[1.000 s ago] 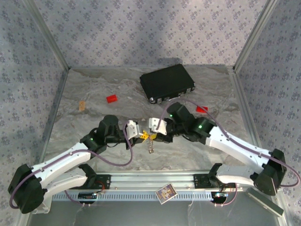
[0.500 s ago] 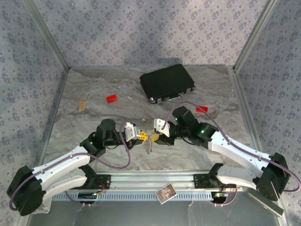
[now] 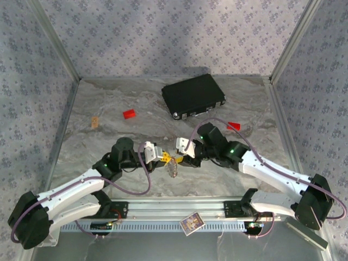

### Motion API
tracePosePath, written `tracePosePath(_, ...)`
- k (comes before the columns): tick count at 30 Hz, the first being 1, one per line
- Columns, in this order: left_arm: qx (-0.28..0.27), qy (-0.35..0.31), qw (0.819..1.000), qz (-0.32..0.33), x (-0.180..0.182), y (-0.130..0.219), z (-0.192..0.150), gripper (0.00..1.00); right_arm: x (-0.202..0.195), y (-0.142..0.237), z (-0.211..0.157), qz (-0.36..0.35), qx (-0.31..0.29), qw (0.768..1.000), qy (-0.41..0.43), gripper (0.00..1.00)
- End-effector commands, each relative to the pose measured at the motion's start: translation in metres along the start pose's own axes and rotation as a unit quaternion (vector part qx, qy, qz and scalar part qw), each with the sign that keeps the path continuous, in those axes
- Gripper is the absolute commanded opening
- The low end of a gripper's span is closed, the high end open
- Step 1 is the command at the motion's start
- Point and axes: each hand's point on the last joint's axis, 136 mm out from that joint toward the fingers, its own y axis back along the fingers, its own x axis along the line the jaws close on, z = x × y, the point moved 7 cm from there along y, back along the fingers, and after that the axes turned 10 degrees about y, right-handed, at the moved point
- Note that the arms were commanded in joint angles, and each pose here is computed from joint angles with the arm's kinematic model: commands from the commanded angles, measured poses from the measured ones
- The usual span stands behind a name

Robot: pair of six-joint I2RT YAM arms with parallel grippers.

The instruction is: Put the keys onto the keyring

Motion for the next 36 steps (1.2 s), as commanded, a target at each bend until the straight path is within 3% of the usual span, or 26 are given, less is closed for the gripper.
tracePosePath(1,-0.024,-0.020,0.999,-0.024,-0.007,0.001,0.010,0.00,0.000,0.004,0.012,0.015,-0.016,1.000,0.015,0.29)
tracePosePath(15,-0.025,-0.025,0.999,-0.027,-0.008,0.002,0.012,0.00,0.002,0.001,0.006,0.033,0.015,0.999,0.012,0.00)
tracePosePath(27,-0.025,-0.030,0.999,-0.031,-0.008,0.000,0.012,0.00,0.002,-0.008,0.004,0.041,0.025,0.999,0.002,0.00)
tracePosePath(31,-0.023,-0.028,0.999,-0.028,-0.007,0.000,0.009,0.00,0.001,0.001,0.009,0.028,0.001,1.000,0.002,0.23)
tracePosePath(36,-0.024,-0.027,0.999,-0.027,-0.007,0.000,0.009,0.00,0.007,0.005,0.009,0.037,-0.023,0.999,0.001,0.27)
